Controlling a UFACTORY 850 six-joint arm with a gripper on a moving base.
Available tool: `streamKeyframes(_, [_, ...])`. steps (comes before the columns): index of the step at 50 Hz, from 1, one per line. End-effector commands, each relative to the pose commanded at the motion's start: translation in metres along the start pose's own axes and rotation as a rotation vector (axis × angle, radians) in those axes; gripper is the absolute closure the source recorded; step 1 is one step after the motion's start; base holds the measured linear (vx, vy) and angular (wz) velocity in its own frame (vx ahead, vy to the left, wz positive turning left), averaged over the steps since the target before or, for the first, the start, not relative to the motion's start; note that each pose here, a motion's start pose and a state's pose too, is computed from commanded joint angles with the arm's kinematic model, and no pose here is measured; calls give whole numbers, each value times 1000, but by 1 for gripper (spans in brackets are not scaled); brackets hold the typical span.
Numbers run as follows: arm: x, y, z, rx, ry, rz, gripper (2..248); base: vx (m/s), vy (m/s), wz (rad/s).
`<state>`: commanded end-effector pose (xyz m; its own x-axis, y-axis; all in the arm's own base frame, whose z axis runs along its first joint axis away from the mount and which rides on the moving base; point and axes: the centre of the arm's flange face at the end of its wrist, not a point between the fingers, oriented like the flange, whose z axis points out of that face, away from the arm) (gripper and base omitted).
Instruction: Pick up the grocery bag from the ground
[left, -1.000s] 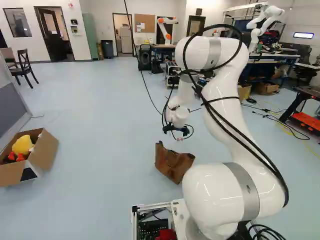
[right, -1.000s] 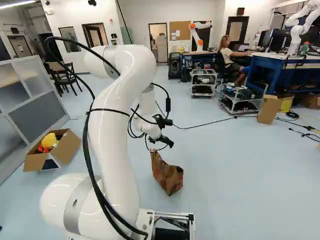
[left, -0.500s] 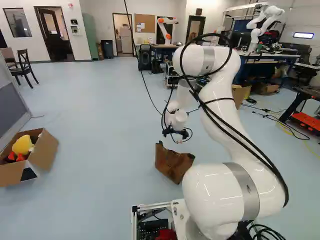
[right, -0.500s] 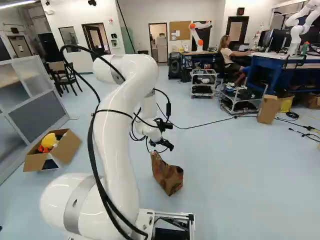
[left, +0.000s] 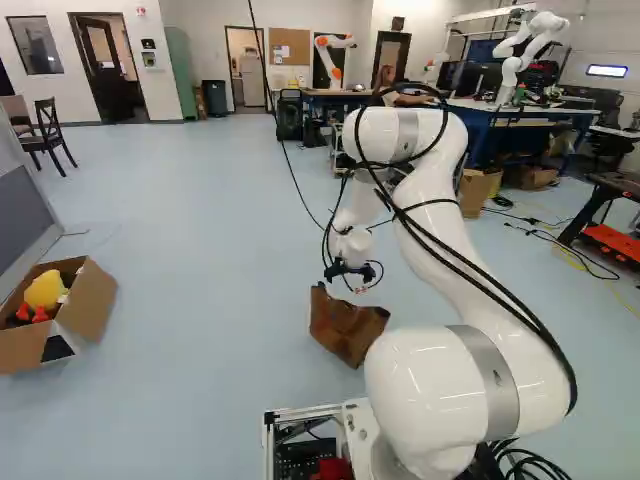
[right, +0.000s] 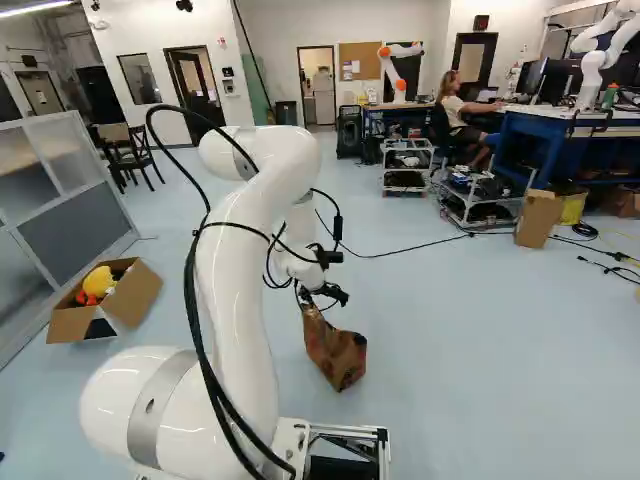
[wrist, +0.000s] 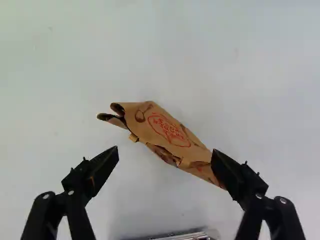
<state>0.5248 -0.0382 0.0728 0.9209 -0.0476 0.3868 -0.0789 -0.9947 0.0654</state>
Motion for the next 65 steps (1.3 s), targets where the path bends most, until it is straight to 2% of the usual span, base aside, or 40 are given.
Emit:
streamKeyframes(37, [-14,-4,52,10,-37,-512,3,0,0,0])
streamKeyframes(45, [-18,-4,63,12,-43,-542,3,0,0,0])
streamKeyframes(65, [-27,-6,91,17,-58,-548,3,0,0,0])
